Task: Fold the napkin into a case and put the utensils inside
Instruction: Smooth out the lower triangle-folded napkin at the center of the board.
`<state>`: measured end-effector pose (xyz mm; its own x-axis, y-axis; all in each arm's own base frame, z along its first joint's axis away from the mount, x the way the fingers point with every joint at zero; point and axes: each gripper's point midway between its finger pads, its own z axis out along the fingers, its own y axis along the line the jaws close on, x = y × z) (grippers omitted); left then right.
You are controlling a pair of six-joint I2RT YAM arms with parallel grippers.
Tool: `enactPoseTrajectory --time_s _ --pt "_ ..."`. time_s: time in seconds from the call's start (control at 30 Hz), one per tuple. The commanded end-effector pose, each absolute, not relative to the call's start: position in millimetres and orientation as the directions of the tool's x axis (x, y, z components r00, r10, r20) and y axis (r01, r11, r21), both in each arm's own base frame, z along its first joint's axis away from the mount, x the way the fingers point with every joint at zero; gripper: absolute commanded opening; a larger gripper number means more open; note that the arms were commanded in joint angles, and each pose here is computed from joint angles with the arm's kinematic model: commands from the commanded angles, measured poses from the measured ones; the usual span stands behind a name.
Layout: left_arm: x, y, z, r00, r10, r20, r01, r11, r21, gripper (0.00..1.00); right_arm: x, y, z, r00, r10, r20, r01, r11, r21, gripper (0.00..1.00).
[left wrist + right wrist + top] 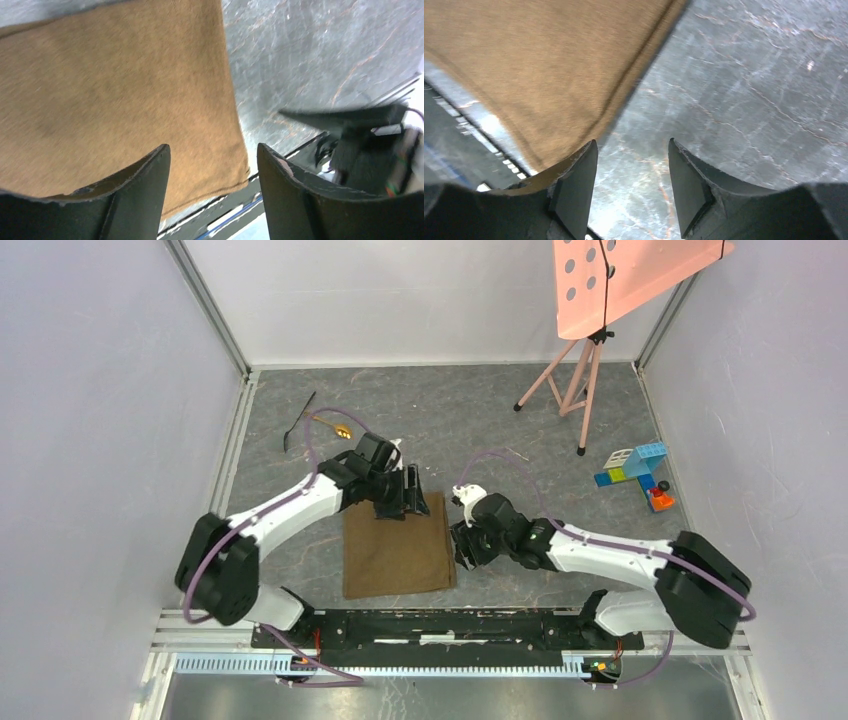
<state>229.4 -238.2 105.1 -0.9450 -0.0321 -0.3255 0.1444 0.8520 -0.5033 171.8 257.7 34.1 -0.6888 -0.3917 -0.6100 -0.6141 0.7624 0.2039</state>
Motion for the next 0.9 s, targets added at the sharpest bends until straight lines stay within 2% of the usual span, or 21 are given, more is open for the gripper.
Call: enactPoseTrajectory --time_s 0.0,0.13,0.33,0.5,0.63,0.87 --pt "261.4 -293.2 111.5 -0.957 -0.112 -0.267 0.109 0.713 -0.692 0.66 146.1 286.1 68.2 -0.677 -0.344 -0.651 -0.685 0.619 0.385 0.54" --pt "282.6 -315.2 89.5 -0.969 -0.133 -0.208 0.060 0.691 -0.720 0.49 117.6 314.7 77.2 -0.708 -0.289 -0.644 -0.696 0.438 0.569 0.40" --pt "295.1 -318.7 44.0 -0.977 -0.150 -0.154 -0.005 0.733 -0.681 0.42 109.3 319.0 57.0 -0.714 -0.308 -0.629 -0.696 0.411 0.589 0.34" --pt "290.8 -311.2 11.6 -0.980 -0.157 -0.126 -0.040 0.766 -0.642 0.40 100.9 289.8 11.7 -0.745 -0.358 -0.564 -0.661 0.510 0.550 0.29" --pt "293.0 -310.8 -0.9 -0.984 -0.135 -0.118 -0.034 0.786 -0.618 0.38 106.0 253.6 -11.6 -0.736 -0.408 -0.541 -0.656 0.629 0.418 0.28" --pt "307.3 -320.2 33.9 -0.980 -0.103 -0.171 0.029 0.773 -0.633 0.37 125.0 228.5 2.7 -0.684 -0.454 -0.571 -0.673 0.696 0.251 0.28"
